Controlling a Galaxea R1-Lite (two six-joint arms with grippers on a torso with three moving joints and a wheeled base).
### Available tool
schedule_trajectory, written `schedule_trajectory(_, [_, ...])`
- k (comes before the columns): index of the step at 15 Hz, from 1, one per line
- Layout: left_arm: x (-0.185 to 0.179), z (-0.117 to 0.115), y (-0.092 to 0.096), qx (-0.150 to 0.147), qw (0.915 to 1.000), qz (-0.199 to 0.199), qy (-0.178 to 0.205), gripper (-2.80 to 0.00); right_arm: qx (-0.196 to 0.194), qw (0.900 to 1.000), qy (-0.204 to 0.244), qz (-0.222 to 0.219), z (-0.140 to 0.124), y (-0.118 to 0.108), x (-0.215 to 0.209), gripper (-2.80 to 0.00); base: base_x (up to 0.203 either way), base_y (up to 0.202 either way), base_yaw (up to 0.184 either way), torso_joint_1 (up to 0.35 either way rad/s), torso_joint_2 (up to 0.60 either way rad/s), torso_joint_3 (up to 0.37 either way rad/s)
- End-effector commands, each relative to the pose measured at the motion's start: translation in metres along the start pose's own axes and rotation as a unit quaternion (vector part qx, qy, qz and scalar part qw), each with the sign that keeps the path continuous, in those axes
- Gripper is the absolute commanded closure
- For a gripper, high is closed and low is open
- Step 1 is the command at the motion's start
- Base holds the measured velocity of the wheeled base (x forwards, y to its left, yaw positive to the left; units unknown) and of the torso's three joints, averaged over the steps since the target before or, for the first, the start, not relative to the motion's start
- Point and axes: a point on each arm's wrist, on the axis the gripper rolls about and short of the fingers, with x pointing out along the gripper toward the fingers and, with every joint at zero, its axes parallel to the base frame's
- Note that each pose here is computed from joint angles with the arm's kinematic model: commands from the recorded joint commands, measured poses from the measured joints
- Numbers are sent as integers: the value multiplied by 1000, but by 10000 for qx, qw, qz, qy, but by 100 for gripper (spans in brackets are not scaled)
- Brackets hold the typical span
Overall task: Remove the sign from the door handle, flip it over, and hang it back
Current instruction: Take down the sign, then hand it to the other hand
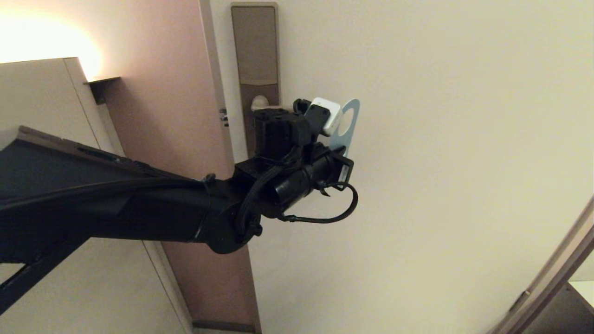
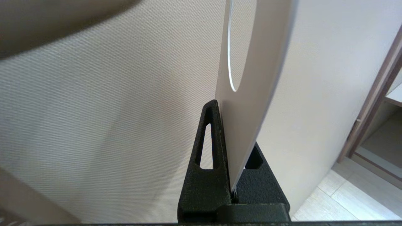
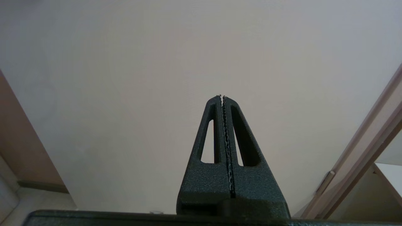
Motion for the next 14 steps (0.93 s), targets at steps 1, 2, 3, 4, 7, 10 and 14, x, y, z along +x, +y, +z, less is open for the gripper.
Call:
schedule_trajectory(1, [0, -1, -3, 5, 10000, -29, 5, 0, -9, 10000, 1, 0, 0, 0, 0, 0, 0, 0, 0, 0, 0, 0])
schedule_trajectory(2, [-3, 0, -4, -13, 10000, -60, -11, 0, -9, 10000, 1, 0, 0, 0, 0, 0, 0, 0, 0, 0, 0, 0])
schedule_trajectory(3, [-7, 1, -4, -23, 9999, -97, 8, 0, -3, 10000, 1, 0, 0, 0, 0, 0, 0, 0, 0, 0, 0, 0])
schedule_trajectory(4, [-13, 1, -7, -36, 9998, -181, 32, 0, -9, 10000, 1, 0, 0, 0, 0, 0, 0, 0, 0, 0, 0, 0])
schedule_trajectory(7, [-39, -3, -9, -51, 9963, -857, 22, 0, -9, 10000, 1, 0, 0, 0, 0, 0, 0, 0, 0, 0, 0, 0])
schedule_trajectory(10, [-70, 9, -5, -72, 9800, -1964, -303, 0, -2, 10000, 1, 0, 0, 0, 0, 0, 0, 0, 0, 0, 0, 0])
schedule_trajectory(14, [-100, 12, -2, -367, 9319, -3596, -294, 0, -1, 10000, 1, 7, 0, 0, 0, 0, 0, 0, 0, 0, 0, 0])
